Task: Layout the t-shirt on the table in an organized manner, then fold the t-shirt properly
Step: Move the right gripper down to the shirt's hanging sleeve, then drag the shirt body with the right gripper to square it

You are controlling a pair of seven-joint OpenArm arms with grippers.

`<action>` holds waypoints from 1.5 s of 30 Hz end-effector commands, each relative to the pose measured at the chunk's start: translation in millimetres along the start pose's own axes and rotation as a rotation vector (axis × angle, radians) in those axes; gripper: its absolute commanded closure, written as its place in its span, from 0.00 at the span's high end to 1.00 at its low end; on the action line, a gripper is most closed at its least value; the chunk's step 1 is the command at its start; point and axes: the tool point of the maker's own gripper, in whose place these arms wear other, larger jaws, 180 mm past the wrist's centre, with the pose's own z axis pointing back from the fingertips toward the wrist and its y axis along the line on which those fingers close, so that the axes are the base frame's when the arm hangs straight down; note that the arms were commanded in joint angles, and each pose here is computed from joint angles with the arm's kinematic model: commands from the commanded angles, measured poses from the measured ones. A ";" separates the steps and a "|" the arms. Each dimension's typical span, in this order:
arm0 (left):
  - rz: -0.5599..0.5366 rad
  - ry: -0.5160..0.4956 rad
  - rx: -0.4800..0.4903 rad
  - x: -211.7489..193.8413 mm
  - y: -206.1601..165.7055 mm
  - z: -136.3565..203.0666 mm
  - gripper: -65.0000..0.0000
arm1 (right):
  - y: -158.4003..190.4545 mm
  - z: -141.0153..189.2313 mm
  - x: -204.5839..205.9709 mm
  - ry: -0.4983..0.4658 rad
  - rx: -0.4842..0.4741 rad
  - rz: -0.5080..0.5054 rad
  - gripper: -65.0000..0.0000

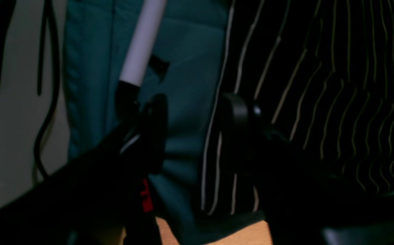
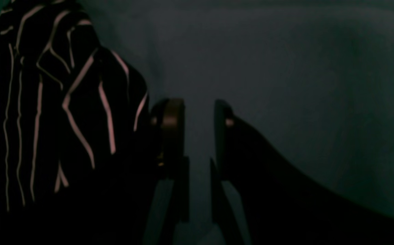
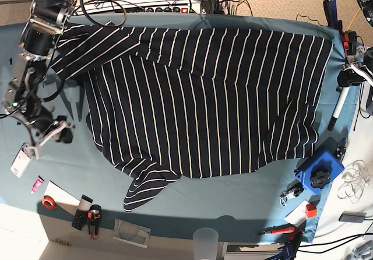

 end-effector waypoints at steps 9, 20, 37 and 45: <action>-0.025 -0.045 0.001 15.6 0.8 6.8 0.41 | 9.0 8.6 11.3 0.023 0.066 -0.006 0.57; -0.021 -0.045 -0.002 14.5 -0.2 5.9 0.41 | 47.0 -30.0 -35.6 0.115 0.133 -0.058 0.56; -0.021 -0.052 -0.002 15.8 -0.3 5.9 0.41 | 35.2 -33.1 -58.9 0.209 0.073 -0.031 0.00; -0.021 -0.053 -0.003 16.0 -0.4 5.9 0.41 | -16.1 1.2 -1.6 0.078 -0.130 0.076 0.00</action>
